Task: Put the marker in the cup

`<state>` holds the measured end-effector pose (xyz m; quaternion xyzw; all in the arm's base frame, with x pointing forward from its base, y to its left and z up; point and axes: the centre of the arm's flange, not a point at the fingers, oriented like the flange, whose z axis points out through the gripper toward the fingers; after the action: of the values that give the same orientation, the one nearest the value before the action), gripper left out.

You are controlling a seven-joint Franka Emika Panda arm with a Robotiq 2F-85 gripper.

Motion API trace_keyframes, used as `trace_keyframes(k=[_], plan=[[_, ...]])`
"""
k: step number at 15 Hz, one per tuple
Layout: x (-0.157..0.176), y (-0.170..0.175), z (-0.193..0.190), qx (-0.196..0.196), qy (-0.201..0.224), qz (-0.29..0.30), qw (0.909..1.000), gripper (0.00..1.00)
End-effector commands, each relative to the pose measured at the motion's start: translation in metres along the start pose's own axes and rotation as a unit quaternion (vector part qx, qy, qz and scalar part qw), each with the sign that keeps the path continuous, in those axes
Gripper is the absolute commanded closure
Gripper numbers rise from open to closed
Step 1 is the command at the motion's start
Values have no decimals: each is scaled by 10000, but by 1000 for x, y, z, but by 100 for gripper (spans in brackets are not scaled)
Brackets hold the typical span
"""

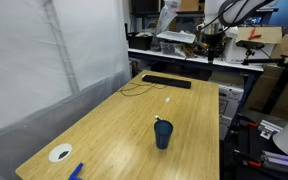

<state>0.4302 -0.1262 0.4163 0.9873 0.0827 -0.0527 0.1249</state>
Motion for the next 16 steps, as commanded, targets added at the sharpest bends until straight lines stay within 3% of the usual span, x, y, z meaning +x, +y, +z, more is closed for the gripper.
trace_keyframes(k=[1,8,11,16], plan=[[23,-11,5,15,-33,37,10000,0],[67,-70,25,316,-21,150,9994,0],[83,-78,34,866,69,585,9945,0],[108,-97,62,1755,126,1341,9752,0]])
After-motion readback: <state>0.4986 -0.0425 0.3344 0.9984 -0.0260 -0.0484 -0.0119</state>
